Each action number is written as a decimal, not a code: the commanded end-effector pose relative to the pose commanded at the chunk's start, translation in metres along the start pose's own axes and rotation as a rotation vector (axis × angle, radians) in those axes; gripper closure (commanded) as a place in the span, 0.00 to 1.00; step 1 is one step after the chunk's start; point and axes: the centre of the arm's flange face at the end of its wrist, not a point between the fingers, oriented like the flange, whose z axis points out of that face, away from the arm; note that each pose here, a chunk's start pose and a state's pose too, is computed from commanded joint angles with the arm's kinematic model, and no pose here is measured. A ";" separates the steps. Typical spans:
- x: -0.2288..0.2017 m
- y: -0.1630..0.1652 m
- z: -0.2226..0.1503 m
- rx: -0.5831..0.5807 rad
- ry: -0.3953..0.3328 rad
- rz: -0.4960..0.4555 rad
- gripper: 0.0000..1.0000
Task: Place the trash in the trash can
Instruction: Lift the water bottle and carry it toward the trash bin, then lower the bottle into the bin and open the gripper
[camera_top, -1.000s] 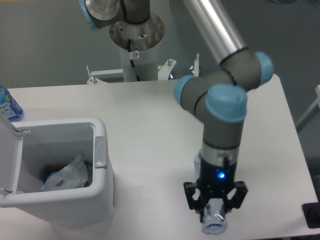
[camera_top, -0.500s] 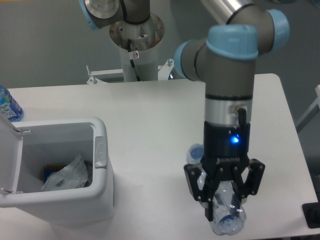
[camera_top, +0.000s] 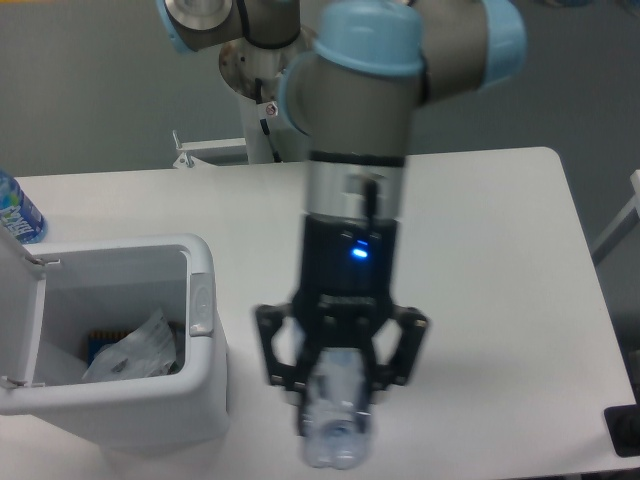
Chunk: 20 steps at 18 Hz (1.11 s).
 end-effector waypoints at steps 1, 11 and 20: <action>0.009 0.000 -0.003 0.002 0.010 -0.003 0.47; 0.115 0.050 0.041 -0.109 0.155 0.038 0.42; 0.101 0.042 0.022 -0.085 0.141 0.051 0.00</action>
